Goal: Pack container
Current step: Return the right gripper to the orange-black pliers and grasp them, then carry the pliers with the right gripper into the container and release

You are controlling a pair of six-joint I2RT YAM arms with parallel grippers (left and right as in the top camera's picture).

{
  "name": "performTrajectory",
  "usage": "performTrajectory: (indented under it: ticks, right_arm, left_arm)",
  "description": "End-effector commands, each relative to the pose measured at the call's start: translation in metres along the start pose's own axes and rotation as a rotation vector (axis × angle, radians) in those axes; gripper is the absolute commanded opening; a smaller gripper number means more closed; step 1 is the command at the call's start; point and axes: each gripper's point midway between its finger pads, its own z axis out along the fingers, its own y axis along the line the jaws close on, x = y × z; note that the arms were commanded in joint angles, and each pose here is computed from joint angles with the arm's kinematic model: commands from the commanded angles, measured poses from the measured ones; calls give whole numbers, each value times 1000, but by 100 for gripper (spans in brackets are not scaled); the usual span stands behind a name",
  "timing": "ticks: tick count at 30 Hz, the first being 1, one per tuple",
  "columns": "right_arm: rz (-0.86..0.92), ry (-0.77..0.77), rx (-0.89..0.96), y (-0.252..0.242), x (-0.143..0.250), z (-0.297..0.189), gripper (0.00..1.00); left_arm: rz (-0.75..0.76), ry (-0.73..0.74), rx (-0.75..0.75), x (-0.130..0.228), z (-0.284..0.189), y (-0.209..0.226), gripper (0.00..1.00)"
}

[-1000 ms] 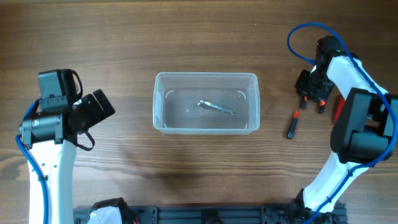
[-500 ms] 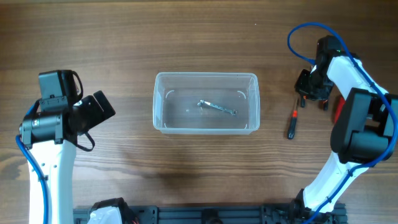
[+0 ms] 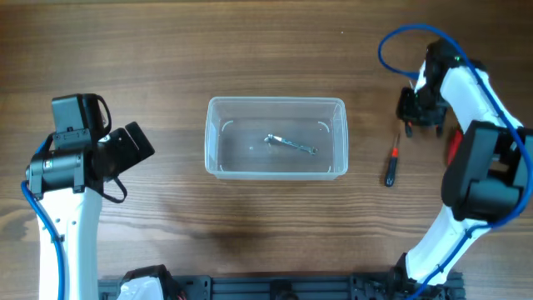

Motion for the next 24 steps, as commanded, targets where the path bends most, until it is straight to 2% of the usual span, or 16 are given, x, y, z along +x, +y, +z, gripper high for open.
performTrajectory:
  ticks: [1,4,5,7,11,16,20,24]
  right_arm:
    - [-325,-296,-87,56,-36,-114,4]
    - [-635,-392,-142,108,-20,-158,4]
    - [-839,-425,-153,140,0,-175,4]
    - [-1047,-435,-160,171,25,-184,4]
    - [-1341,-411,-187,219,71,-183,4]
    - [-1479,-318,-245,251,107,-154,4]
    - [-1505,-210,-340,264,130,-123,4]
    - [-1494,-115,-352,266,139,-93,5]
  left_arm:
    - [2,1,13,-2,-1,-1,100]
    - [2,1,13,-2,-1,-1,100]
    - [2,1,13,-2,-1,-1,100]
    - [2,1,13,-2,-1,-1,100]
    - [2,1,13,-2,-1,-1,100]
    - [2,1,13,-2,-1,-1,100]
    - [2,-2,14,-3,-1,-2,100]
    - [1,-7,16,-4,-1,-2,100]
